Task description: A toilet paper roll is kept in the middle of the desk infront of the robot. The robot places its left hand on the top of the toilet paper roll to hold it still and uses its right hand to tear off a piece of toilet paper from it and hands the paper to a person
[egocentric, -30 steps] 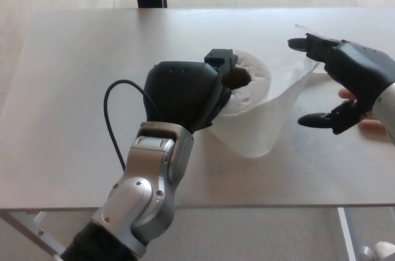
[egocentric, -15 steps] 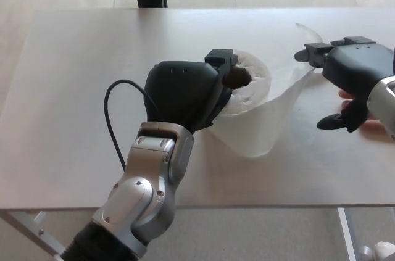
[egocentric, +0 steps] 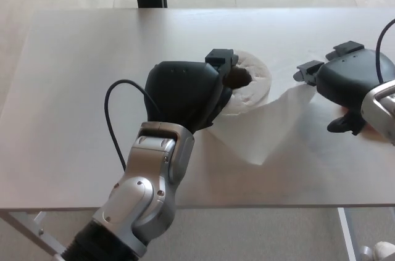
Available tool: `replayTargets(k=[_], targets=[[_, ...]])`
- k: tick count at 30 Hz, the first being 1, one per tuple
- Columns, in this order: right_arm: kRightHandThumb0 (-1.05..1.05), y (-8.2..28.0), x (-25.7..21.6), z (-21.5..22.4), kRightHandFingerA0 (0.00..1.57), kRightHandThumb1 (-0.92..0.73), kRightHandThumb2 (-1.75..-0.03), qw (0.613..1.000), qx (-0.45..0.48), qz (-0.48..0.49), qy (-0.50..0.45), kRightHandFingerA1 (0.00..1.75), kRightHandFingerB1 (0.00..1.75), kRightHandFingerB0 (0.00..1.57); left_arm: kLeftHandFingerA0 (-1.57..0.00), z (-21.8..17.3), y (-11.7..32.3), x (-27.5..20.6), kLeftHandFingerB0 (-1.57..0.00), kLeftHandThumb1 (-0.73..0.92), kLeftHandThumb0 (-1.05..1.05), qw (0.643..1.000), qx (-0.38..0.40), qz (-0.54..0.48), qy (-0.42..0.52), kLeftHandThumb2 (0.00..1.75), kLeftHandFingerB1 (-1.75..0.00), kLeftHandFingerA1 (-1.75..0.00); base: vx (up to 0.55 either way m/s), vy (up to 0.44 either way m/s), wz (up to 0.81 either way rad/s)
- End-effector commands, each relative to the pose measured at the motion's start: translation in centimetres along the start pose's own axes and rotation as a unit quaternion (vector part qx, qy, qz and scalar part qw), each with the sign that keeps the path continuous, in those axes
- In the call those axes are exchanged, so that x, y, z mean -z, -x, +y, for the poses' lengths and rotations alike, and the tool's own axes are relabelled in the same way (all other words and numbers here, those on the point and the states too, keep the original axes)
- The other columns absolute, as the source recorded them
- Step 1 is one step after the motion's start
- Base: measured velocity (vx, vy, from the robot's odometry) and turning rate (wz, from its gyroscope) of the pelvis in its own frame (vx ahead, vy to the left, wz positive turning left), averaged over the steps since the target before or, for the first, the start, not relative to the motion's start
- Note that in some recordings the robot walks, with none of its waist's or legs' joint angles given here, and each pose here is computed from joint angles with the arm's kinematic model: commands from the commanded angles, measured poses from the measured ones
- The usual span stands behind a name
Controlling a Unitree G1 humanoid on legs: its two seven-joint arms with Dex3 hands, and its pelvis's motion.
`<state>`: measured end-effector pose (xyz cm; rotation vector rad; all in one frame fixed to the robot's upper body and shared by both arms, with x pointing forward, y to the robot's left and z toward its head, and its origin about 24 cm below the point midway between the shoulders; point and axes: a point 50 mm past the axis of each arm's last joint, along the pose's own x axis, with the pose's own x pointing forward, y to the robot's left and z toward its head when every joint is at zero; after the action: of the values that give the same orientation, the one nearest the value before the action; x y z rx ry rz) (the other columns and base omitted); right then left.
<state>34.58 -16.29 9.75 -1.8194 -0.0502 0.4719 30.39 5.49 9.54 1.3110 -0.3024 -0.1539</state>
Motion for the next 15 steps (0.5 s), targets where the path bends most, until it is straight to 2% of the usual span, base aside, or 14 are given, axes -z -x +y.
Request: replayTargets(k=[1, 2, 3, 4, 5, 6, 7, 8, 9, 10, 12, 13, 15], targets=[[-0.36, -0.67, -1.01, -0.84, 0.14, -0.45, -0.63, 0.989, 0.067, -0.047, 0.125, 0.52, 0.38, 0.19, -0.76, -3.2, 1.32, 2.42, -0.61, 0.73, -0.44, 0.992, 0.099, 0.061, -0.036, 0.66, -0.54, -1.05, 0.0, 0.0, 0.0], [-0.3, -0.75, -0.95, -0.85, 0.18, -0.48, -0.55, 0.988, 0.075, -0.046, 0.126, 0.53, 0.34, 0.21, -0.76, -3.2, 1.34, 2.46, -0.6, 0.74, -0.45, 0.992, 0.099, 0.062, -0.036, 0.64, -0.54, -1.05, 0.0, 0.0, 0.0], [-0.34, -0.89, -0.88, -0.92, 0.23, -0.49, -0.55, 0.987, 0.079, -0.04, 0.133, 0.58, 0.35, 0.22, -0.75, -3.15, 1.31, 2.53, -0.59, 0.74, -0.45, 0.993, 0.099, 0.059, -0.041, 0.65, -0.54, -1.04, 0.0, 0.0, 0.0], [-0.36, -0.88, -0.87, -0.96, 0.38, -0.5, -0.54, 0.986, 0.09, -0.041, 0.131, 0.69, 0.36, 0.27, -0.75, -3.14, 1.32, 2.53, -0.58, 0.73, -0.45, 0.992, 0.1, 0.059, -0.039, 0.64, -0.53, -1.1, 0.0, 0.0, 0.0], [-0.34, -0.9, -0.86, -0.98, 0.51, -0.52, -0.56, 0.986, 0.098, -0.041, 0.126, 0.93, 0.37, 0.3, -0.76, -3.13, 1.33, 2.53, -0.57, 0.73, -0.44, 0.992, 0.101, 0.06, -0.038, 0.66, -0.51, -1.14, 0.0, 0.0, 0.0], [-0.41, -0.92, -0.9, -1.01, 0.68, -0.45, -0.74, 0.985, 0.118, -0.042, 0.117, 0.99, 0.48, 0.3, -0.78, -3.17, 1.31, 2.52, -0.56, 0.73, -0.45, 0.992, 0.105, 0.063, -0.033, 0.67, -0.51, -1.17, 0.0, 0.0, 0.0], [-0.35, -0.91, -0.93, -1.04, 0.78, -0.55, -0.58, 0.984, 0.129, -0.043, 0.112, 1.21, 0.41, 0.38, -0.81, -3.2, 1.3, 2.49, -0.58, 0.7, -0.45, 0.992, 0.105, 0.063, -0.029, 0.7, -0.52, -1.21, 0.0, 0.0, 0.0], [-0.35, -0.92, -0.98, -1.04, 0.87, -0.58, -0.59, 0.984, 0.144, -0.047, 0.098, 1.26, 0.42, 0.42, -0.88, -3.24, 1.31, 2.44, -0.56, 0.68, -0.44, 0.992, 0.102, 0.063, -0.025, 0.71, -0.52, -1.36, 0.0, 0.0, 0.0], [-0.36, -0.95, -1.07, -1.05, 0.91, -0.58, -0.6, 0.984, 0.152, -0.049, 0.08, 1.42, 0.44, 0.41, -0.92, -3.3, 1.32, 2.41, -0.56, 0.65, -0.43, 0.993, 0.101, 0.064, -0.024, 0.74, -0.49, -1.41, 0.0, 0.0, 0.0], [-0.36, -1.0, -1.24, -1.08, 0.99, -0.56, -0.6, 0.985, 0.153, -0.052, 0.058, 1.53, 0.47, 0.41, -0.86, -3.39, 1.35, 2.42, -0.56, 0.66, -0.43, 0.993, 0.101, 0.063, -0.023, 0.73, -0.51, -1.23, 0.0, 0.0, 0.0], [-0.36, -1.06, -1.39, -1.07, 0.99, -0.56, -0.6, 0.986, 0.154, -0.055, 0.044, 1.53, 0.47, 0.41, -0.86, -3.45, 1.36, 2.44, -0.56, 0.66, -0.43, 0.992, 0.102, 0.064, -0.021, 0.73, -0.51, -1.23, 0.0, 0.0, 0.0], [-0.34, -1.07, -1.45, -1.14, 1.03, -0.57, -0.57, 0.985, 0.156, -0.058, 0.034, 1.54, 0.46, 0.43, -0.83, -3.42, 1.27, 2.44, -0.55, 0.67, -0.43, 0.993, 0.102, 0.063, -0.022, 0.73, -0.51, -1.29, 0.0, 0.0, 0.0], [-0.33, -1.08, -1.62, -1.07, 1.01, -0.55, -0.62, 0.984, 0.161, -0.063, 0.032, 1.6, 0.48, 0.46, -0.79, -3.38, 1.24, 2.44, -0.57, 0.68, -0.45, 0.993, 0.1, 0.06, -0.029, 0.72, -0.52, -1.23, 0.0, 0.0, 0.0]])
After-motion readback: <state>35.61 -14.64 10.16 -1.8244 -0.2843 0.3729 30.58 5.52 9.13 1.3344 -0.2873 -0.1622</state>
